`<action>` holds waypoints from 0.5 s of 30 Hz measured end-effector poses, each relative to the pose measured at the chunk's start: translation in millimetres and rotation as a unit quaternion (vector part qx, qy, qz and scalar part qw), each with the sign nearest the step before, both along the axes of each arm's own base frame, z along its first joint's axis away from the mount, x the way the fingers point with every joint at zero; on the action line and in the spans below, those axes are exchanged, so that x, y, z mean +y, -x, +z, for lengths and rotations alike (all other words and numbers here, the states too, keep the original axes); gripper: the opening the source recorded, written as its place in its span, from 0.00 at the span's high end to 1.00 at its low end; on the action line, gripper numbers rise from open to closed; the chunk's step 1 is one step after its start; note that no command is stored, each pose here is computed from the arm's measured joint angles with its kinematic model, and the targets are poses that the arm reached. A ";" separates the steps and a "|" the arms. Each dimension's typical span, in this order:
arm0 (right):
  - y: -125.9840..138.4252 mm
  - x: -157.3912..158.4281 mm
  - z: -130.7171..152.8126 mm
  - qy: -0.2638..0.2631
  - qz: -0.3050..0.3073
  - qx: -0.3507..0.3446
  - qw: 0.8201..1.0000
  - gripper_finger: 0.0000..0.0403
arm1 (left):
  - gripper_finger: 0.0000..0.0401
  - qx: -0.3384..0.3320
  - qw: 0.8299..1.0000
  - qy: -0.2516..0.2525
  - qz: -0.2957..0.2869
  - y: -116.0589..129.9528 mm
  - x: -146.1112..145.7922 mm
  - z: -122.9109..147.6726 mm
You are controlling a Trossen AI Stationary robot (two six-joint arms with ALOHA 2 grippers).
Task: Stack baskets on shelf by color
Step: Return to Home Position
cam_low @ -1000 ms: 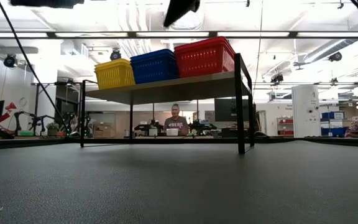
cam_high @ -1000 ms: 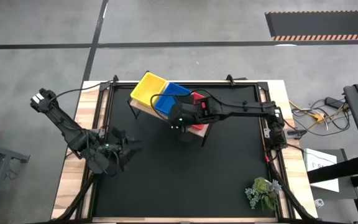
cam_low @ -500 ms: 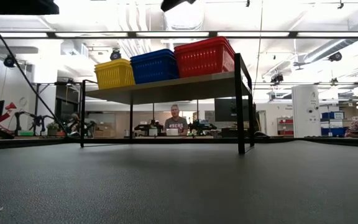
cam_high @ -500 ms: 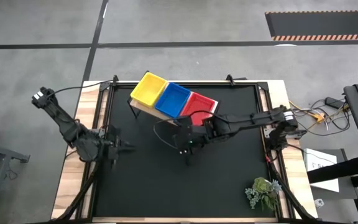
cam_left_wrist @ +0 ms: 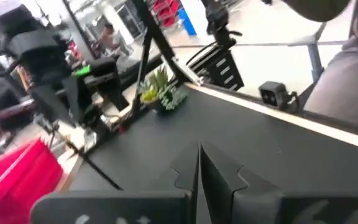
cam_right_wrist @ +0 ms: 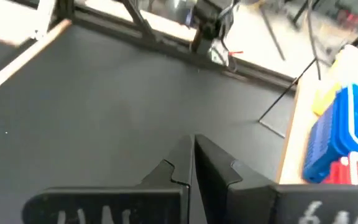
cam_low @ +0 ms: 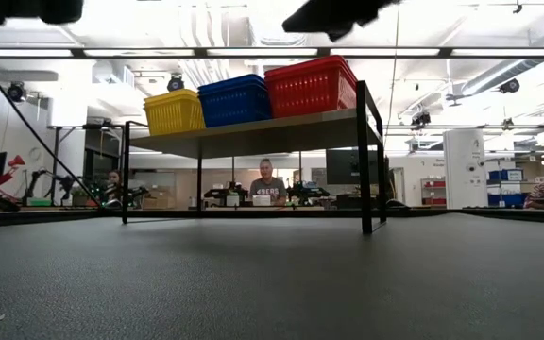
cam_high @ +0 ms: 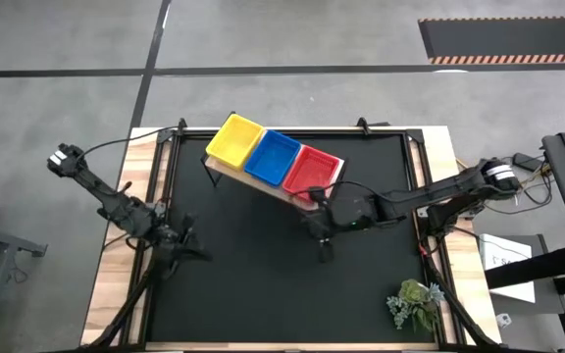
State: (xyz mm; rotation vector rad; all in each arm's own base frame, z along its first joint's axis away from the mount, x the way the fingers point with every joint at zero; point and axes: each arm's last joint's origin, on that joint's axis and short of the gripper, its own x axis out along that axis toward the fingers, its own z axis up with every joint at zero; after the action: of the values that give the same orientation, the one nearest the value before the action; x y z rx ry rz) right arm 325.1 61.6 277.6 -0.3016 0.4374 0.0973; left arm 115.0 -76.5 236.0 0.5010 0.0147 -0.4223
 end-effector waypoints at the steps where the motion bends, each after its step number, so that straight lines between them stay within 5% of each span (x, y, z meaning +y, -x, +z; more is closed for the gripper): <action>1: 5.6 -1.3 -5.2 0.000 0.002 -0.013 1.000 0.98 | 1.00 0.006 1.000 0.005 0.008 -2.0 1.9 -1.2; 10: 53.2 -22.8 -28.2 0.000 -0.013 -0.084 0.996 0.98 | 1.00 0.071 0.994 0.036 0.075 -17.8 27.7 -29.5; 15: 78.7 -29.1 -34.5 -0.016 -0.023 -0.090 0.996 0.98 | 1.00 0.078 0.995 0.060 0.006 -14.9 36.6 -34.4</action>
State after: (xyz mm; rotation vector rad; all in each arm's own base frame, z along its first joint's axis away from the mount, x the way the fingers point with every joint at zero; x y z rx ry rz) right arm 246.4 32.4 243.1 -0.2658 0.2638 0.0320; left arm 129.9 -39.9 201.6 0.3481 0.1427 -0.4463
